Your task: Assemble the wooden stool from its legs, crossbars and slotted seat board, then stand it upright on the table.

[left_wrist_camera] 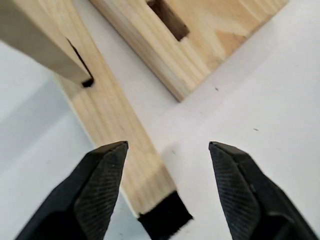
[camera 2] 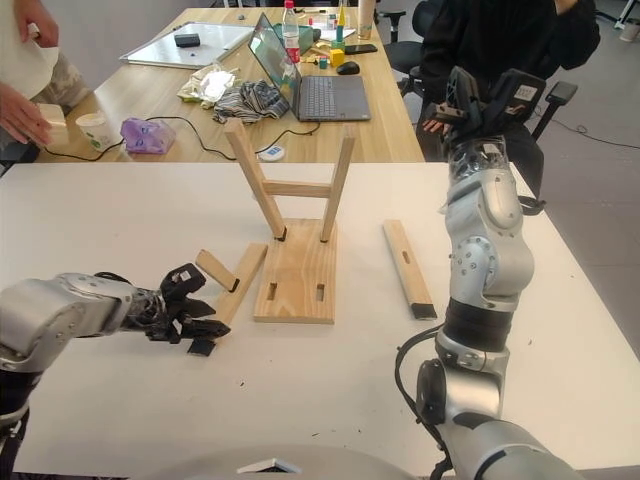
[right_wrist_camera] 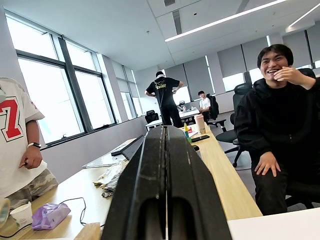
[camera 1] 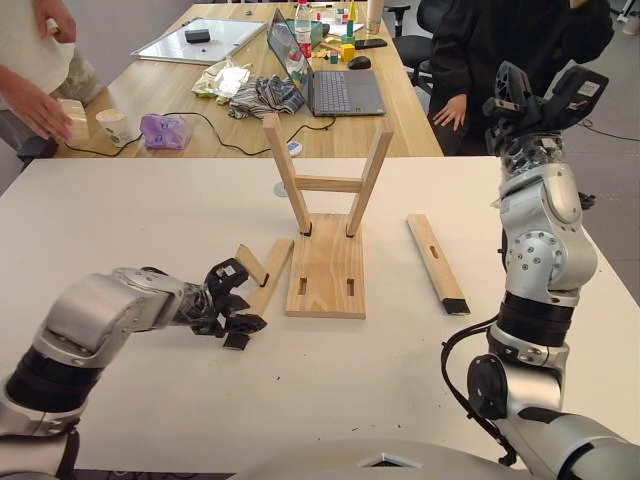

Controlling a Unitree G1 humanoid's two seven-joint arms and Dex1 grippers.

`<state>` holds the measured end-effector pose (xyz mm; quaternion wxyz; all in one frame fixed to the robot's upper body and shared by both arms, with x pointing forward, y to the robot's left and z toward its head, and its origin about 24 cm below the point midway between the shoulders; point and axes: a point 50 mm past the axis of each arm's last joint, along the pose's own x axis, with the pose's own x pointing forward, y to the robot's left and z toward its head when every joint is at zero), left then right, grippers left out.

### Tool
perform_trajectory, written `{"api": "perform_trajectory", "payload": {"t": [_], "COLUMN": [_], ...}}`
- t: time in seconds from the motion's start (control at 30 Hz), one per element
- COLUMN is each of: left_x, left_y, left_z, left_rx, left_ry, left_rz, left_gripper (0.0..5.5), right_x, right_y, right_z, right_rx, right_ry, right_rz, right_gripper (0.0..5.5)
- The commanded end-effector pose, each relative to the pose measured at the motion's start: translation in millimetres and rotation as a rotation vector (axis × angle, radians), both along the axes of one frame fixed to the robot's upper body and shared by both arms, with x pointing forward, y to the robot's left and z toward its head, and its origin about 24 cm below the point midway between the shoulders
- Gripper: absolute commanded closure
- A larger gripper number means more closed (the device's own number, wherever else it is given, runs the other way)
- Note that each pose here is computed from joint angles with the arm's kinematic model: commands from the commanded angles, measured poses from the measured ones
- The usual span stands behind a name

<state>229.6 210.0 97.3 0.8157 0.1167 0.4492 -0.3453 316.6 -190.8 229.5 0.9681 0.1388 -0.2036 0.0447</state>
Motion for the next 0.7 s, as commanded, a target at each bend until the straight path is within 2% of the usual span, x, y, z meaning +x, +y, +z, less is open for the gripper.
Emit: {"api": "perform_trajectory", "payload": {"t": [0.03,0.13,0.27,0.4,0.53,0.7], "left_x": [9,8,-8,-16,-17,-17], "left_y": [2,4,6,17,15,22], "left_z": [-1,-4,-22,-30,-38,-48], "left_rx": [-0.004,-0.008,0.077,0.217,0.215,0.218], "left_ry": [-0.076,-0.066,0.023,0.024,0.019,0.028], "left_rz": [0.036,0.05,0.047,0.044,0.076,0.14], "left_gripper": [2.29,1.83,1.83,1.83,1.83,2.55], "right_x": [0,2,4,2,4,4], "right_y": [-1,1,-1,-2,-1,1], "right_z": [4,3,3,2,3,4], "right_rx": [-0.024,-0.029,-0.049,-0.065,-0.083,-0.099], "right_ry": [-0.003,0.003,0.005,0.006,0.004,-0.001], "right_rz": [-0.004,0.008,0.0,0.0,0.006,0.009], "right_gripper": [5.5,5.5,5.5,5.5,5.5,5.5]}}
